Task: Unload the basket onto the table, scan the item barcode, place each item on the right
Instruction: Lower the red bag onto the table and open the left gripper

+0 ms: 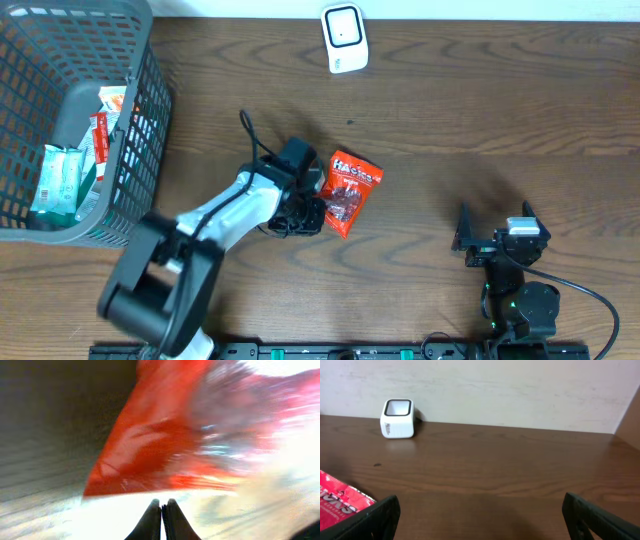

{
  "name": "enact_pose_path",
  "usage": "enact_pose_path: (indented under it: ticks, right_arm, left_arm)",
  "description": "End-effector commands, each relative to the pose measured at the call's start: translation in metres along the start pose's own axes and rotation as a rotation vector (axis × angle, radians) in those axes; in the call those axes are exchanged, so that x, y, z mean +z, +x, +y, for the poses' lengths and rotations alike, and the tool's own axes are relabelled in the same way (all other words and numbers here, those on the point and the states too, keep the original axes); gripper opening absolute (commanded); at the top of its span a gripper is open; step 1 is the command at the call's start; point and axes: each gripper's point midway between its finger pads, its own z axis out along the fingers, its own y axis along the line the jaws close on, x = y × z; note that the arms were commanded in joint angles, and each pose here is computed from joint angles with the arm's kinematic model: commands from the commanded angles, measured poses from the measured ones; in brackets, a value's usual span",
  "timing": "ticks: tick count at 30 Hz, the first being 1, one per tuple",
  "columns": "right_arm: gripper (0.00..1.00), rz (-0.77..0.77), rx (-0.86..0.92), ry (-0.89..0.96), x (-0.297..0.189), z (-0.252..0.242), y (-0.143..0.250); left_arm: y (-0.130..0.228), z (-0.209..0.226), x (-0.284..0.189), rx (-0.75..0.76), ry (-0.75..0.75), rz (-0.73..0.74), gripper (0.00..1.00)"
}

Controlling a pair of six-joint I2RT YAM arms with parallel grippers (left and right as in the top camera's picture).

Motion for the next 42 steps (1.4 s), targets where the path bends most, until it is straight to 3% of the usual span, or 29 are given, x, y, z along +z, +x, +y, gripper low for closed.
enact_pose_path:
  ticks: [1, 5, 9, 18, 25, 29, 36, 42]
  right_arm:
    - [0.99, 0.002, 0.013, 0.012, 0.0, -0.003, 0.001]
    - [0.99, 0.003, 0.013, 0.012, 0.0, -0.003, 0.001]
    - [0.99, 0.002, 0.013, 0.012, 0.0, -0.003, 0.001]
    - [0.99, 0.002, 0.013, 0.012, 0.0, -0.003, 0.001]
    - [0.99, 0.002, 0.013, 0.012, 0.0, -0.003, 0.001]
    - [0.99, 0.002, 0.013, 0.012, 0.0, -0.003, 0.001]
    - [0.99, 0.002, 0.013, 0.012, 0.0, -0.003, 0.001]
    - [0.99, 0.002, 0.013, 0.012, 0.0, -0.003, 0.001]
  left_arm:
    - [-0.031, -0.031, -0.047, 0.065, 0.073, -0.206, 0.07]
    - [-0.051, -0.043, -0.063, 0.107, 0.101, -0.317, 0.07]
    - [-0.057, -0.024, -0.048, 0.085, 0.021, -0.326, 0.07]
    - [-0.03, 0.013, 0.022, 0.001, -0.051, -0.096, 0.08]
    - [0.0, 0.006, 0.023, -0.097, 0.007, 0.037, 0.07]
    - [-0.011, -0.009, -0.005, -0.087, 0.034, -0.051, 0.07]
    - [-0.052, -0.018, -0.076, -0.047, -0.025, -0.382, 0.07]
    - [-0.062, -0.051, -0.061, 0.019, 0.165, -0.348, 0.07]
